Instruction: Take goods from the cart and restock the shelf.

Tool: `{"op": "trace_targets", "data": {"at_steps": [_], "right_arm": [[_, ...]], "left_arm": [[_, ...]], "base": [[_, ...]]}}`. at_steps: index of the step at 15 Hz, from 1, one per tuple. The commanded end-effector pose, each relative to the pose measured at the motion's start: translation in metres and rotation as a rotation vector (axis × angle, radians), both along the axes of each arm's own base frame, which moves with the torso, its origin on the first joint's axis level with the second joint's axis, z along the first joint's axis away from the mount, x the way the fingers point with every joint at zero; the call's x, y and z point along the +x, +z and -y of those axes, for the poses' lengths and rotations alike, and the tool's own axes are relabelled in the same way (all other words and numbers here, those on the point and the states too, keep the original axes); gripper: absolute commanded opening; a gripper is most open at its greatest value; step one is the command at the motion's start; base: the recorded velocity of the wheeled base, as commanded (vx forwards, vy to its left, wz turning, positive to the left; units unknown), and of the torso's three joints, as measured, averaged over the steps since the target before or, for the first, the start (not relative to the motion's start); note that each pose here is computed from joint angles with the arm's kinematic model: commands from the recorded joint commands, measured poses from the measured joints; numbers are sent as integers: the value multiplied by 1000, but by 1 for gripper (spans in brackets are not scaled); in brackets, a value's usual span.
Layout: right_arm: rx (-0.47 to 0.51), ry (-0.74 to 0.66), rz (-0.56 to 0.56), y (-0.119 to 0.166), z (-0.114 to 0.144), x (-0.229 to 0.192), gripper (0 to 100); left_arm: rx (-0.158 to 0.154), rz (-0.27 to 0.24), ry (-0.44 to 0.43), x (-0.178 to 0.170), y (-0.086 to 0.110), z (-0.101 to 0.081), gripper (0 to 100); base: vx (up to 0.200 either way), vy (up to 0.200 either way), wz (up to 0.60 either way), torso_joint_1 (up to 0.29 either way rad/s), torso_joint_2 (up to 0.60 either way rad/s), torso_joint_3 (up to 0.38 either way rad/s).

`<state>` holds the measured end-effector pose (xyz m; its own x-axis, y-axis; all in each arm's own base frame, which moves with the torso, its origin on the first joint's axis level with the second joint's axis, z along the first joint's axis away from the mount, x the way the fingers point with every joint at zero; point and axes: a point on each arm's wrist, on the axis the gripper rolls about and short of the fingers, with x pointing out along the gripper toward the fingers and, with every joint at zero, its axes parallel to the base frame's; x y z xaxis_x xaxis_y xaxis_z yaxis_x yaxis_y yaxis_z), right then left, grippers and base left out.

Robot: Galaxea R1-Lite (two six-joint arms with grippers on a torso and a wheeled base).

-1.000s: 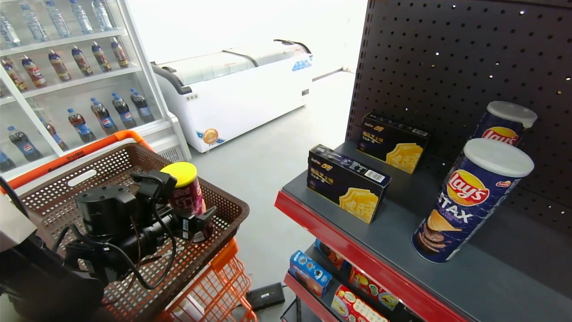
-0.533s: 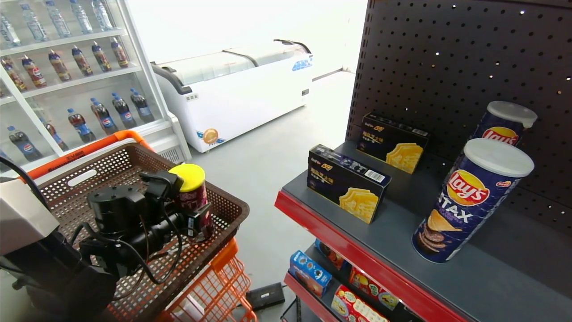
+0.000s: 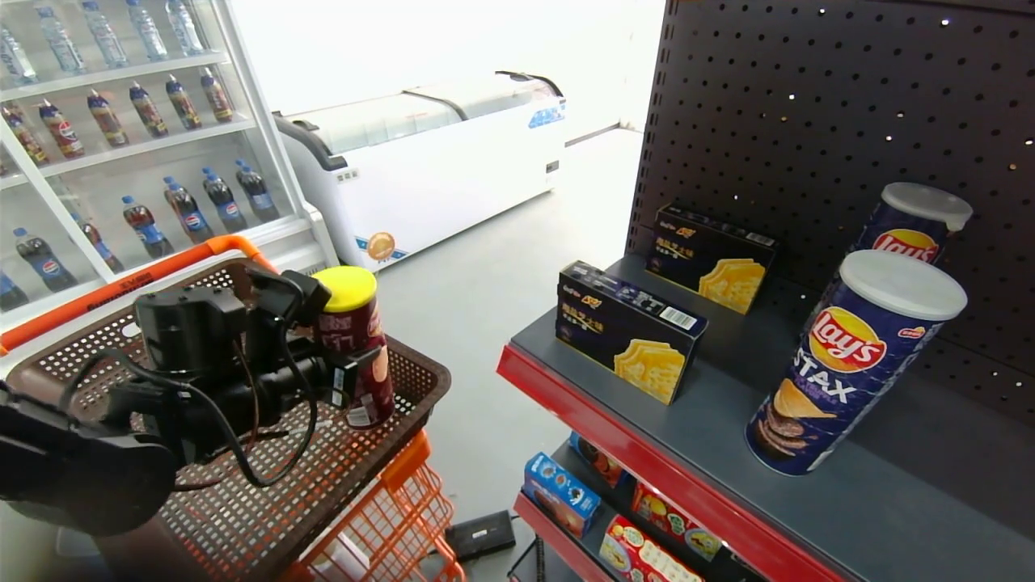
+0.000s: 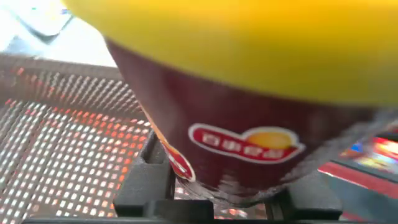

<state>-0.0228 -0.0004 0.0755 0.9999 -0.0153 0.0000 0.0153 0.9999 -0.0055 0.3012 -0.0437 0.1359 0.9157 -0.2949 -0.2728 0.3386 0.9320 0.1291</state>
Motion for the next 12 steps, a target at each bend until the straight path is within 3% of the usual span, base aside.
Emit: {"op": "trace_targets", "data": {"at_steps": [1,3,4,6,9,11,12], "right_arm": [[-1,2,0,0,0,0,100],[-1,2,-2,0,0,0,100],[-1,2,-2,0,0,0,100],[-1,2,-2,0,0,0,100],[-1,0,0,0,0,0,100],[-1,0,0,0,0,0,100],[1,2,0,0,0,0,100]], "left_arm": [[-46,105,-140,-34,68,1,0],[-62,117,-199,-47,77,7,0],[-71,151,-231,-59,87,12,0],[-105,176,-309,-76,98,29,0],[-105,180,-335,-84,97,34,0],[-129,183,-422,-89,101,49,0],[-141,176,-419,-91,100,48,0]], "base": [[0,0,0,0,0,0],[0,0,0,0,0,0],[0,0,0,0,0,0],[0,0,0,0,0,0],[0,0,0,0,0,0],[0,0,0,0,0,0],[0,0,0,0,0,0]]}}
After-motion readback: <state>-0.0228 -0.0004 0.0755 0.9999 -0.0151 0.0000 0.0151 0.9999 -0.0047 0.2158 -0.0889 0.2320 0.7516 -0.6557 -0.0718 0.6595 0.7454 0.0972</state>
